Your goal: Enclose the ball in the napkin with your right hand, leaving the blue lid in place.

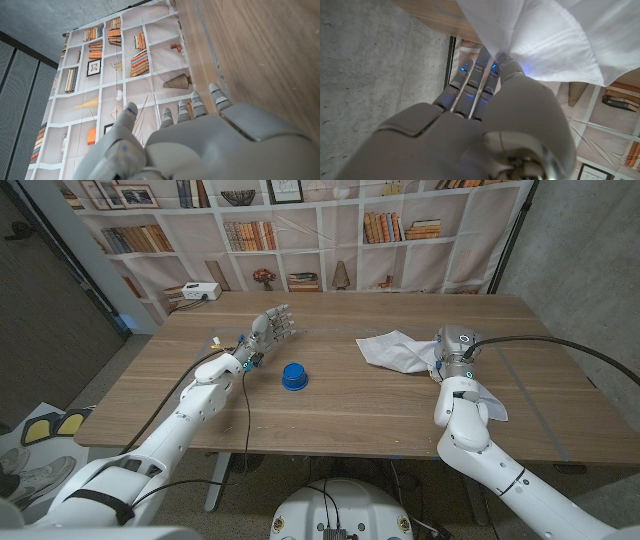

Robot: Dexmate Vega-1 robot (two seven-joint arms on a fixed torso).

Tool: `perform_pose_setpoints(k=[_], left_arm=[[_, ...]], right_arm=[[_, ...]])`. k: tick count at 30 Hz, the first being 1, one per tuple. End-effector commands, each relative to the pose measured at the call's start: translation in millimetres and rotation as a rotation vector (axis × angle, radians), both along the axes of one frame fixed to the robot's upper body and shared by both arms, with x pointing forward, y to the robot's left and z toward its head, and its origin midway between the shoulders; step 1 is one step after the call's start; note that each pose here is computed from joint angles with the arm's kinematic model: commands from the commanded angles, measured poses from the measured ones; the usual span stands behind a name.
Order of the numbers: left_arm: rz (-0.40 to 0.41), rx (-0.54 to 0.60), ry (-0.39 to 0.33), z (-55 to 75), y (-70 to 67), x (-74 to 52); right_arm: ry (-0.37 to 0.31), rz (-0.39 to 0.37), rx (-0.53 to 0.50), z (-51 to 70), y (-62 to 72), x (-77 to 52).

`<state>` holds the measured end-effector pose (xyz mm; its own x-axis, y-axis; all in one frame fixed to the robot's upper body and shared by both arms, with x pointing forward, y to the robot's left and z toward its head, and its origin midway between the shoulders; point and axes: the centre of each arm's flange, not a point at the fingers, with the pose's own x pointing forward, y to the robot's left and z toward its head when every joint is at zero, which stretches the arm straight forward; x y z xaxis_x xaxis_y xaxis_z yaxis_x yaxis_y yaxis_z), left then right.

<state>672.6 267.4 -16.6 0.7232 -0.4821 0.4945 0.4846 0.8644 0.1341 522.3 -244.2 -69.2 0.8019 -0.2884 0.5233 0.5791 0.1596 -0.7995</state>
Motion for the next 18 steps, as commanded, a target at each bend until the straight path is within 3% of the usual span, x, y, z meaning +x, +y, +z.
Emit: perform_pose_setpoints(k=[1, 12, 18], left_arm=[[0.068, -0.026, 0.029, -5.4, 2.9, -4.0], [0.073, -0.026, 0.029, -6.2, 0.9, -7.2], [0.073, -0.025, 0.030, -5.7, 0.2, -6.9]], right_arm=[[-0.019, -0.030, 0.119, 47.8, -40.8, 50.1], [-0.080, -0.106, 0.228, 52.2, -43.7, 62.9], [-0.047, -0.156, 0.305, 53.8, -37.2, 74.9]])
